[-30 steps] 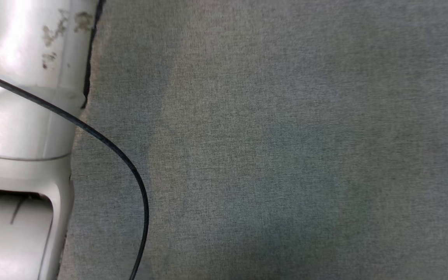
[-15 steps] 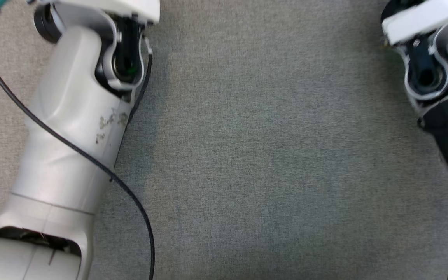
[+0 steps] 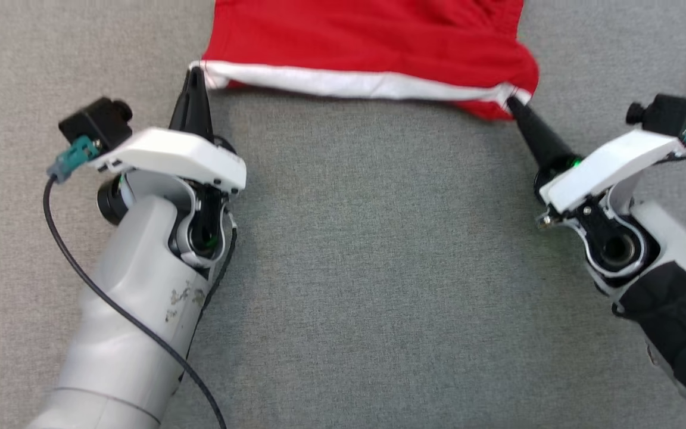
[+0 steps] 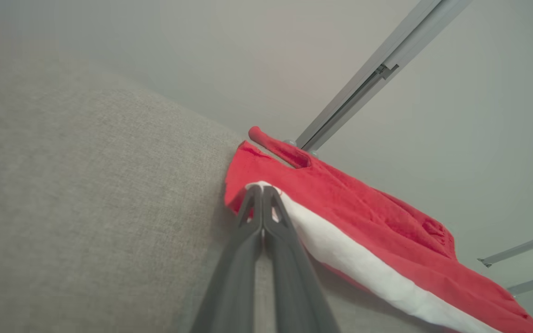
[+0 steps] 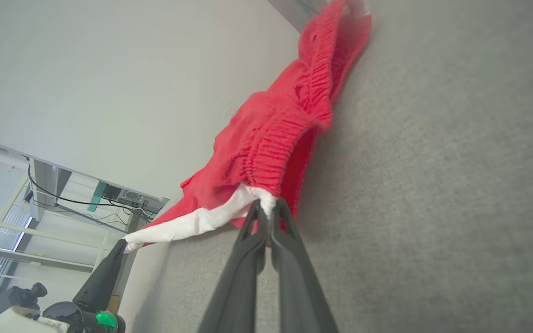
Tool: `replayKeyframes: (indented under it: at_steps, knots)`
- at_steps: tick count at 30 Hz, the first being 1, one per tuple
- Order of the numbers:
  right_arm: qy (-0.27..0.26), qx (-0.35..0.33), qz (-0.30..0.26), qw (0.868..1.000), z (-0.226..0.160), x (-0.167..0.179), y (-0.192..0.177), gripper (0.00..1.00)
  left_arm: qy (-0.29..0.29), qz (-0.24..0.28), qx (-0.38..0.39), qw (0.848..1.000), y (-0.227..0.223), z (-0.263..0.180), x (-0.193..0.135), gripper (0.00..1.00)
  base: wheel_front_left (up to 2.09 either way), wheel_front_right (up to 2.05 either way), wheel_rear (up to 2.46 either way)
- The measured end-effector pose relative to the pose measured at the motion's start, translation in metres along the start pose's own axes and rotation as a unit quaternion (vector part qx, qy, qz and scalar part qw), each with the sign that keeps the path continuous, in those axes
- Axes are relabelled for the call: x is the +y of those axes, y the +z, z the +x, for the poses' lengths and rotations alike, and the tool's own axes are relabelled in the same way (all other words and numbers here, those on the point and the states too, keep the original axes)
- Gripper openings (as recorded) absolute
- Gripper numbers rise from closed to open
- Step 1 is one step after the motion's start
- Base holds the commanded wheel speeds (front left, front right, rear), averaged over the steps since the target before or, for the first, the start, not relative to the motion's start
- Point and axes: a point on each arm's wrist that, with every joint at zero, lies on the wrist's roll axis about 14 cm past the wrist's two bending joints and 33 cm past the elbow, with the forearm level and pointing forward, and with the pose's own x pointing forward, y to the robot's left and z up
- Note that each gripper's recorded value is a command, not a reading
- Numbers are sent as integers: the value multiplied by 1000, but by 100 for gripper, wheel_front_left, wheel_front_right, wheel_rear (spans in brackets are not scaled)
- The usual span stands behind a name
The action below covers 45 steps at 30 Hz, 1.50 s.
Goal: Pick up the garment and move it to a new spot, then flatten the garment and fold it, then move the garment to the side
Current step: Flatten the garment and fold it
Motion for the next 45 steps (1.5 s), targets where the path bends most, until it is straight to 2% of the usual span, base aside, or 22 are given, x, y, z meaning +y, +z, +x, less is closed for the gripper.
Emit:
replayKeyframes:
  at_steps: [9, 13, 20, 27, 32, 38, 45]
  knots:
    - [-3, 69, -50, 996, -30, 3, -33, 0, 11, 12, 14, 1000, -11, -41, 12, 0, 0, 0, 0]
    - [-5, 107, -103, 989, -42, -1, -50, 0, 13, 31, 17, 999, -14, -57, 17, 0, 0, 0, 0]
    - [-2, 143, -137, 980, -63, -2, -69, 0, 37, 27, 0, 999, -8, -87, 33, 0, 0, 0, 0]
    - [6, 160, -148, 976, -83, 2, -78, 0, 51, 16, -18, 998, -2, -111, 42, 0, 0, 0, 0]
    - [25, 169, -151, 974, -97, 11, -84, 0, 47, 32, -14, 998, -8, -127, 42, 0, 0, 0, 0]
    - [22, 190, -156, 969, -119, 5, -91, 0, 53, 29, -13, 998, -13, -144, 47, 0, 0, 0, 0]
    - [37, 210, -155, 965, -147, 11, -102, 0, 61, 1, -20, 998, -16, -169, 52, 0, 0, 0, 0]
